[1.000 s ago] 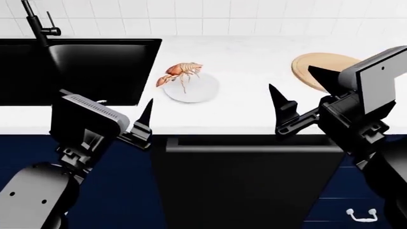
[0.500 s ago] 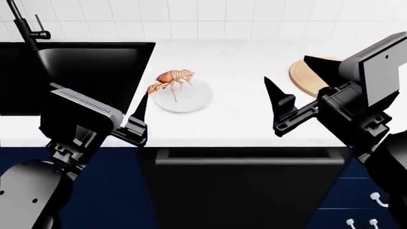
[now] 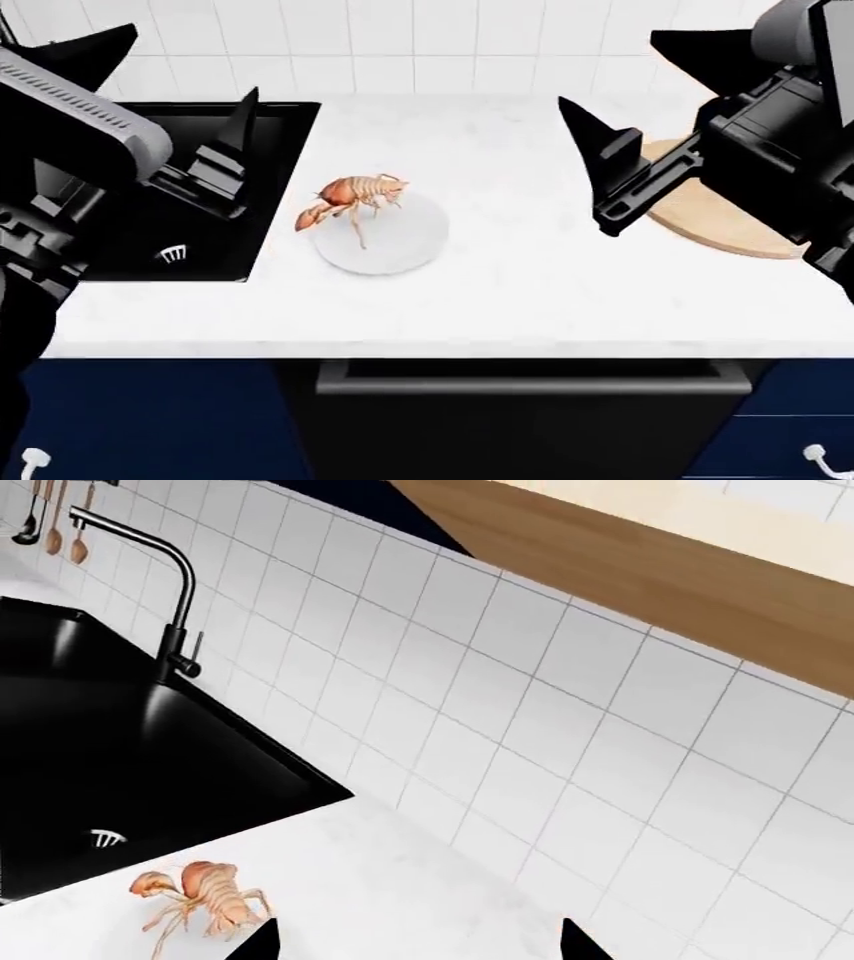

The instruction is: Pick the lobster from the plate and place it on the cutting board. Then pick the condiment bottle from the cabinet and place it next to the cutting board.

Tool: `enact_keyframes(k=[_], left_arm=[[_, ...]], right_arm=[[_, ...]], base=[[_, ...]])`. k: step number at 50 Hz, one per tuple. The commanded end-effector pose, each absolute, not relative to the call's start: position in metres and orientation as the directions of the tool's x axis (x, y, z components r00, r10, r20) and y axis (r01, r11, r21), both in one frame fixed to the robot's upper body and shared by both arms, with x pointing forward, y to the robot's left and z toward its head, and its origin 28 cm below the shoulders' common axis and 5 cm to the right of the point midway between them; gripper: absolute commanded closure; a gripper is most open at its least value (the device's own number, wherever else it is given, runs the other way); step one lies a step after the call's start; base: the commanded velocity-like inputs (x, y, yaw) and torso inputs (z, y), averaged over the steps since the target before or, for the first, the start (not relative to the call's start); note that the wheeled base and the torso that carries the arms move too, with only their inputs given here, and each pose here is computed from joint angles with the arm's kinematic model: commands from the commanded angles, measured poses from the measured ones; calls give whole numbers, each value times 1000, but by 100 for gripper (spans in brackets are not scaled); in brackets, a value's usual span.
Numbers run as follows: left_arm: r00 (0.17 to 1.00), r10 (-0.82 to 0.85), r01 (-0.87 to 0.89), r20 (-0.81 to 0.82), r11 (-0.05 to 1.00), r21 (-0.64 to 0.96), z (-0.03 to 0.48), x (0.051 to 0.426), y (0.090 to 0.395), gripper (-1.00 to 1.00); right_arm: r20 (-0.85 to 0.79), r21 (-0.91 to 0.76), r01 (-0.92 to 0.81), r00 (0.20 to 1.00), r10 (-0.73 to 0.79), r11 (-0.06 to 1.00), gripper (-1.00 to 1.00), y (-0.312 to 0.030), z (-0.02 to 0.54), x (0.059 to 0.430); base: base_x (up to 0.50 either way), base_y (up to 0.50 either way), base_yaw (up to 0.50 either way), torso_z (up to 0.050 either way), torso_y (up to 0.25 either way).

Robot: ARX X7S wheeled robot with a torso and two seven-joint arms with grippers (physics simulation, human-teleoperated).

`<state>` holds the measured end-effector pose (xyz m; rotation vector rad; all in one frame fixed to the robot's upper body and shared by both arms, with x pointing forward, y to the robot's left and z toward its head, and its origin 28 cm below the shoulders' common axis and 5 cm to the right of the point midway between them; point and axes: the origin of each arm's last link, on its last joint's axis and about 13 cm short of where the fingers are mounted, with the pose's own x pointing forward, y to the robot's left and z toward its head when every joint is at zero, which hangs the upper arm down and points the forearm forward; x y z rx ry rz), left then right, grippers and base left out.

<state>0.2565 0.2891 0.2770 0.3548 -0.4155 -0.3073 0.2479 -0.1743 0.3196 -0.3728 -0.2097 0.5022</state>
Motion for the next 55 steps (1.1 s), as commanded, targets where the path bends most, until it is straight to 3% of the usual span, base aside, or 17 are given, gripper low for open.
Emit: enact_keyframes(k=[1,47,55], left_arm=[[858,-363,199,362,887,417,290,253,293,-100],[857,-373,189,354,869,458,282,248,290,-100],[857,-373,189,355,869,457,281,248,291,-100]], right_arm=[[82,-447,-437,848,523,780,-100,-176,329,244],[29,-509,-468,829,558,722,-100,-171,318,240],[20,-476,-552,772,636,684,-100,-158,322,236]], base=[[254,0,0,0,0],[360,0,0,0,1],[170,0,0,0,1]])
